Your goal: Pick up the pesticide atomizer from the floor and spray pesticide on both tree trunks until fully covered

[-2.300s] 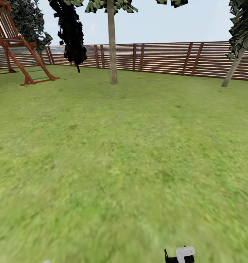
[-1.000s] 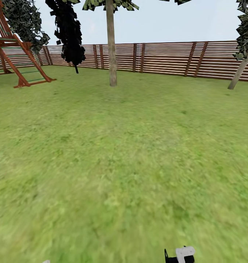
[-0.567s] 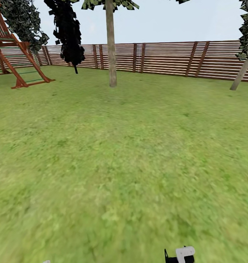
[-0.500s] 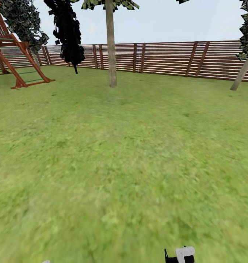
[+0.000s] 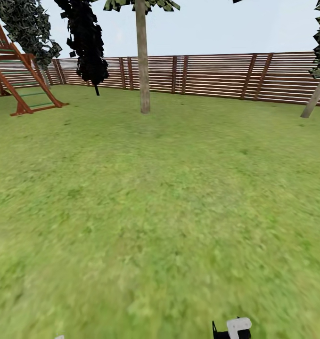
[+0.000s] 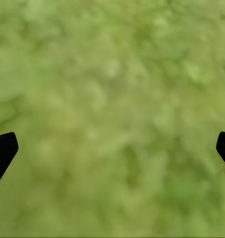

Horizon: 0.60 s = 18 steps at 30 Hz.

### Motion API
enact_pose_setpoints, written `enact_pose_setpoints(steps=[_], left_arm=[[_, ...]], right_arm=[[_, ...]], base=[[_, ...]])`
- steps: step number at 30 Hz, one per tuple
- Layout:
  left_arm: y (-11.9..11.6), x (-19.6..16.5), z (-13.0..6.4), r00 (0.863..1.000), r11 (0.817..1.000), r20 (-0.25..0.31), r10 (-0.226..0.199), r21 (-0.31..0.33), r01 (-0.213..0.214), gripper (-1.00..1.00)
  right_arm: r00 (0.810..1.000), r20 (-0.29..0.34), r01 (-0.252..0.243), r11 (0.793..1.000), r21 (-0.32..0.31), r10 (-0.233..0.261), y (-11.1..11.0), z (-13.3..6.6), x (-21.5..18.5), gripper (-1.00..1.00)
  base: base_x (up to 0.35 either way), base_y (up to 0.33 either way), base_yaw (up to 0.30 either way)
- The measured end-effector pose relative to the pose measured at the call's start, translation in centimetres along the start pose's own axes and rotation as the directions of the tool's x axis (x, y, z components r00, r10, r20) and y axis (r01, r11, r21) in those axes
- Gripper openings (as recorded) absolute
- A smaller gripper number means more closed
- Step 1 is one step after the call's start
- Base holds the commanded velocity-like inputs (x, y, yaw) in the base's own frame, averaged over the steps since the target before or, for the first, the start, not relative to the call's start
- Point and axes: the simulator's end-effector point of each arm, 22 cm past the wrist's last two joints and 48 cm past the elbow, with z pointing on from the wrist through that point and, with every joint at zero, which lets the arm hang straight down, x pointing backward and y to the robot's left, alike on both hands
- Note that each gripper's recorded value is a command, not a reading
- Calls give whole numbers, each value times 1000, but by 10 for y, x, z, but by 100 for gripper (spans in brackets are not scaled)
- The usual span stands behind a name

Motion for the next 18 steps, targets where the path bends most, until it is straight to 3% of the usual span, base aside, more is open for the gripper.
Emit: enact_pose_setpoints(steps=[18], left_arm=[[1, 2, -1, 1000, 1000, -3, 1, -1, -1, -100]], right_arm=[[1000, 15, 16, 1000, 10, -16, -11, 2, -4, 100]], base=[[339, 0, 0]])
